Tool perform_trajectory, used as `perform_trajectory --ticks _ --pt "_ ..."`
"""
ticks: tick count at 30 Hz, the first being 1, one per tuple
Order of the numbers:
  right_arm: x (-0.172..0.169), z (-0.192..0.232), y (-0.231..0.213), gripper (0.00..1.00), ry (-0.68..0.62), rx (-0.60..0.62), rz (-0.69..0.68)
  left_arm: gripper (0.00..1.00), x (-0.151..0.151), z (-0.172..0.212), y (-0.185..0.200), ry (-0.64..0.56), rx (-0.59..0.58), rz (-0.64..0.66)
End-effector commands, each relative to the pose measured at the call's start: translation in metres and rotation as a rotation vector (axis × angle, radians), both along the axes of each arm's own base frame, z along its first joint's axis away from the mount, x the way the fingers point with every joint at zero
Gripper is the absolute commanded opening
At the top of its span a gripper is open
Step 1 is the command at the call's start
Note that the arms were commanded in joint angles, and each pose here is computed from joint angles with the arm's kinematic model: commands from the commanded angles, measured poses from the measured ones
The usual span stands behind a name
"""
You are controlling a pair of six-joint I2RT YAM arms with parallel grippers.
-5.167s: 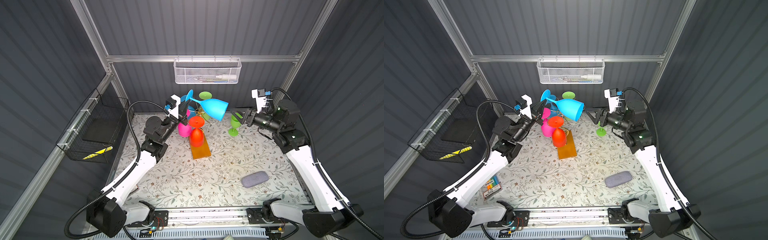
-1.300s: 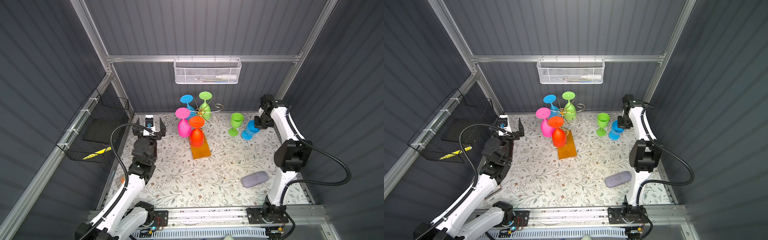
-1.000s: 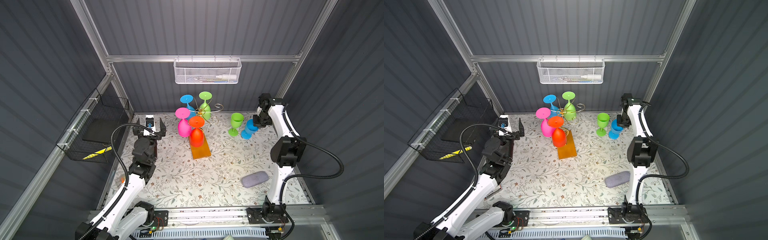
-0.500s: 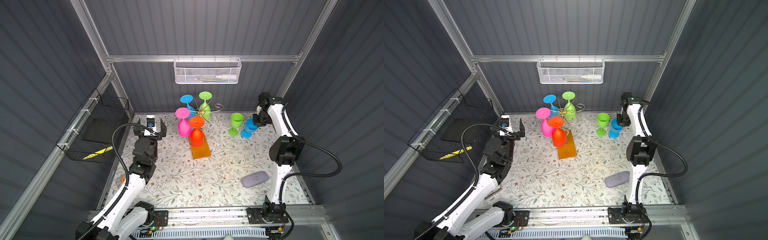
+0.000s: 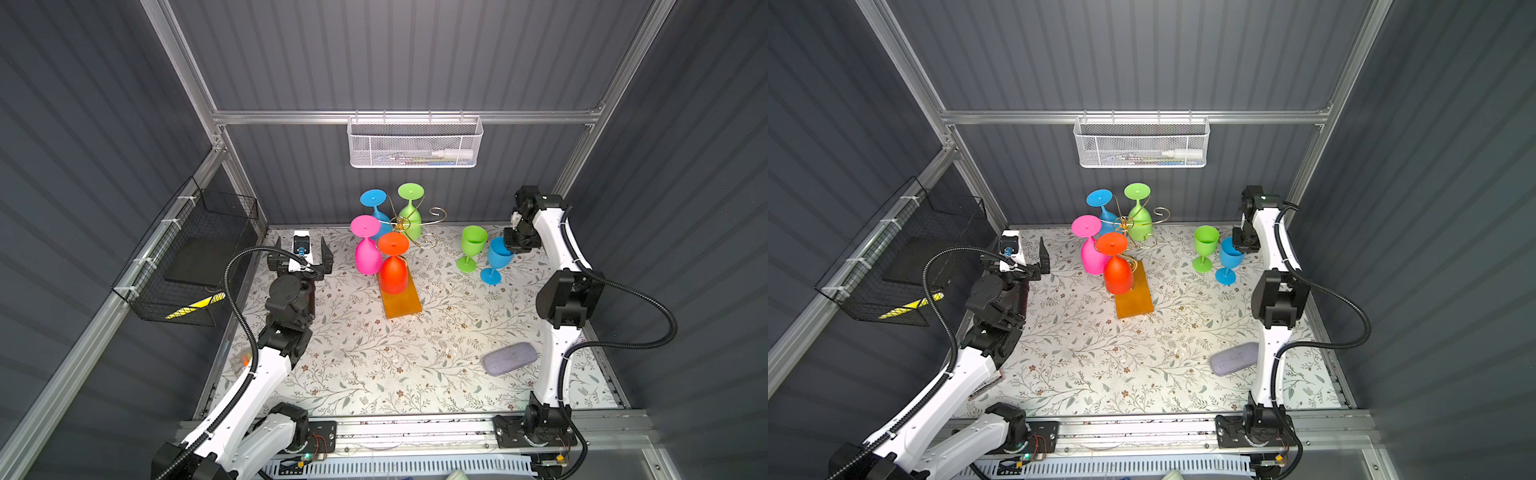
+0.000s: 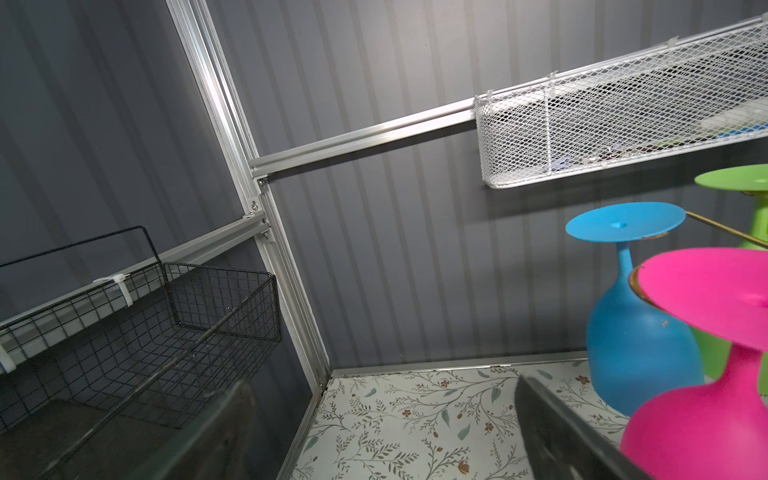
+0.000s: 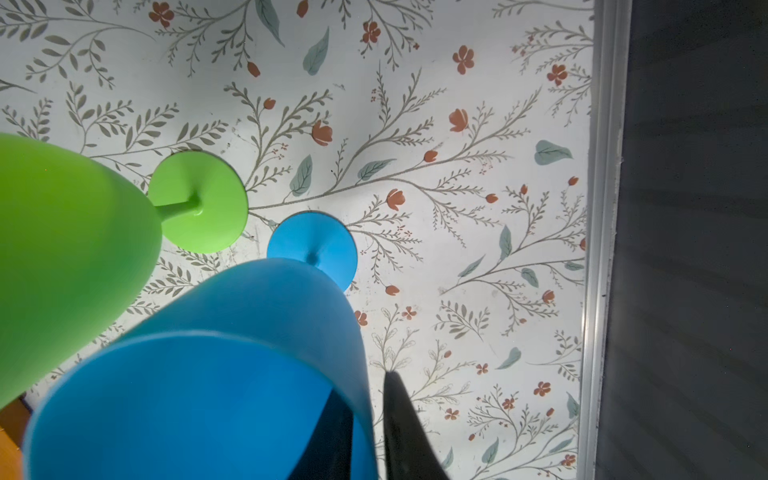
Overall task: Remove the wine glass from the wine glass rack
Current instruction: 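Set the blue glass upright beside the lime glass and open the right gripper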
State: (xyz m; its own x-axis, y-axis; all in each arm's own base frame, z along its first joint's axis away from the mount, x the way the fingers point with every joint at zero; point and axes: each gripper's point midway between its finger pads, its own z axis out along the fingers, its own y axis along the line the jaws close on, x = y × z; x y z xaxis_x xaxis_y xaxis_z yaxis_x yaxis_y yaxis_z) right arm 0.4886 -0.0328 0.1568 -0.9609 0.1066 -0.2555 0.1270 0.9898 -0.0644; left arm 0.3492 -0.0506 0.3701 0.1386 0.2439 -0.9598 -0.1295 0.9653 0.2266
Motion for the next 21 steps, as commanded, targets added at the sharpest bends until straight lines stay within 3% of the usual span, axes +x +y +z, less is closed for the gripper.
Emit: perform_trajectory --ticks 1,15,21 --pt "0.004 0.004 -0.003 0.18 -0.021 0.027 -0.017 0.99 0.001 -0.006 0.0 0.013 0.023 0.002" --pt "0.025 0.015 -0.01 0.15 -0.12 0.031 -0.05 0.99 0.001 -0.004 0.0 0.01 0.027 0.002" --pt "0.035 0.012 -0.01 0.21 -0.137 0.051 -0.058 0.99 -0.001 -0.003 0.001 0.007 0.025 0.004"
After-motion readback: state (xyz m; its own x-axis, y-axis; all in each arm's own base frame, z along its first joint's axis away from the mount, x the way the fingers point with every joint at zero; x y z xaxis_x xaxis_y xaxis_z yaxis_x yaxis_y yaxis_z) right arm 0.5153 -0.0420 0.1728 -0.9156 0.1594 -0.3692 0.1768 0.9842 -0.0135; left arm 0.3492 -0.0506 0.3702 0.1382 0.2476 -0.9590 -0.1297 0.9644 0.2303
